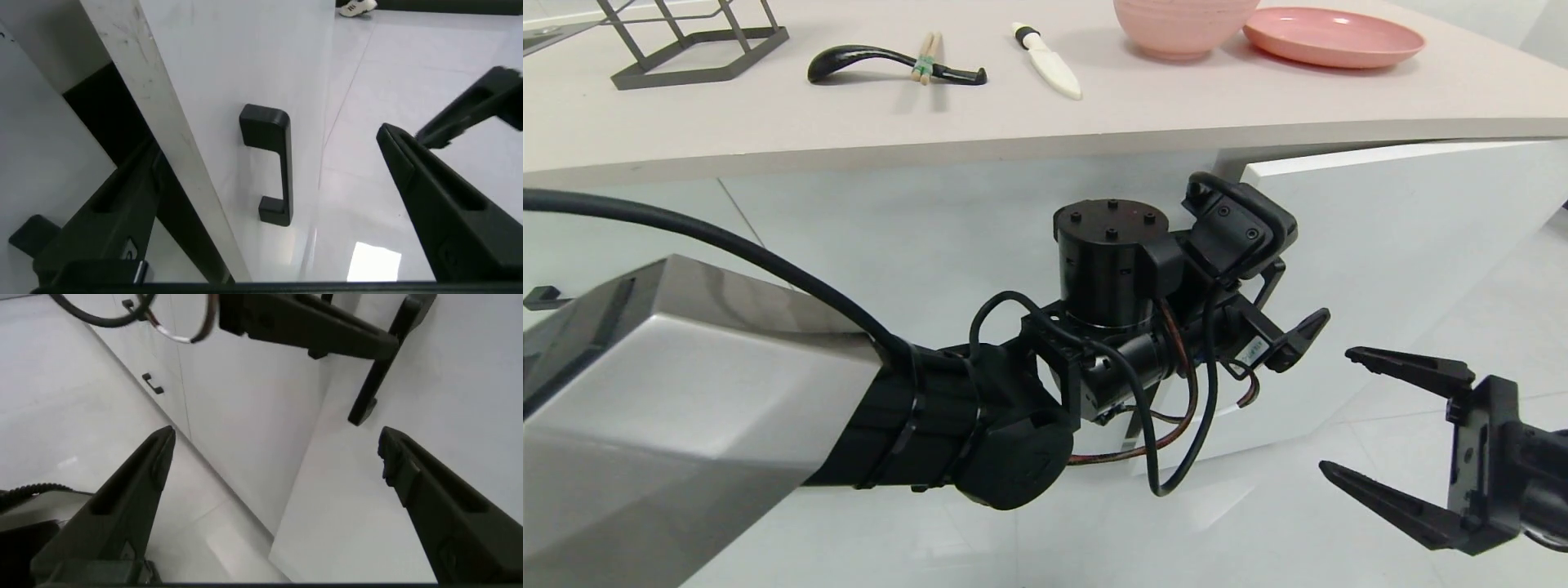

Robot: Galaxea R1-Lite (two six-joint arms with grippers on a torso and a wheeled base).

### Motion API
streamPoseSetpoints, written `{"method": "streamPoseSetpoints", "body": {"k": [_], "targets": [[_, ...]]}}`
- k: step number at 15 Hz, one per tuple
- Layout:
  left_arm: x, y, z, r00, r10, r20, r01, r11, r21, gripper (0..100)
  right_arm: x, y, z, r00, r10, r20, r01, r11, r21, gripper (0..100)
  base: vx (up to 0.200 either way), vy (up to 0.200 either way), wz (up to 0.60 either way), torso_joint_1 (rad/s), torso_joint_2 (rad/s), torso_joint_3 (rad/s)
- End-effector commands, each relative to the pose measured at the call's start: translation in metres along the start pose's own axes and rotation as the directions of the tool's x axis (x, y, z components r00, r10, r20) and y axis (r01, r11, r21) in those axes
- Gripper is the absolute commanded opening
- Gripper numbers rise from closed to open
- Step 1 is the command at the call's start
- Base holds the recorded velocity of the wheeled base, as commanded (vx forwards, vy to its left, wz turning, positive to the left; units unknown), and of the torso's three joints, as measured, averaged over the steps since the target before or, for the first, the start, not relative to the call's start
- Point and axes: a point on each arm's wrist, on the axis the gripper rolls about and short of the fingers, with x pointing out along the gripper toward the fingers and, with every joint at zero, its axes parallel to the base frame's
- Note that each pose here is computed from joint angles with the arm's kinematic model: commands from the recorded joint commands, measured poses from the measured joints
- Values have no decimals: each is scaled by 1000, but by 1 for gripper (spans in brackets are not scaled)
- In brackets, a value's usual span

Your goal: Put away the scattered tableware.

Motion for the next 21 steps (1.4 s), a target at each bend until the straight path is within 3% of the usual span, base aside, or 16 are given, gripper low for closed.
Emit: {"method": "streamPoseSetpoints", "body": {"k": [1,9,13,16,21], "targets": [[1,-1,-1,1000,-3,-1,3,1000,1,100,-16,14,9,999,-14,36,16,999,-42,100,0,0,0,0,0,0],[7,-9,-16,999,-25,-32,25,1000,1,100,-36,27,40,984,-46,173,79,979,-188,100,0,0,0,0,0,0],[12,-15,-30,998,-42,-57,42,999,-2,100,-40,30,43,981,-46,187,85,975,-204,100,0,0,0,0,0,0],[18,-31,-39,994,-81,-69,80,997,-7,100,-40,29,50,975,-43,217,95,968,-232,100,0,0,0,0,0,0],[21,-54,-38,986,-159,-51,158,987,-12,100,-43,13,107,920,-43,389,206,899,-386,100,0,0,0,0,0,0]]}}
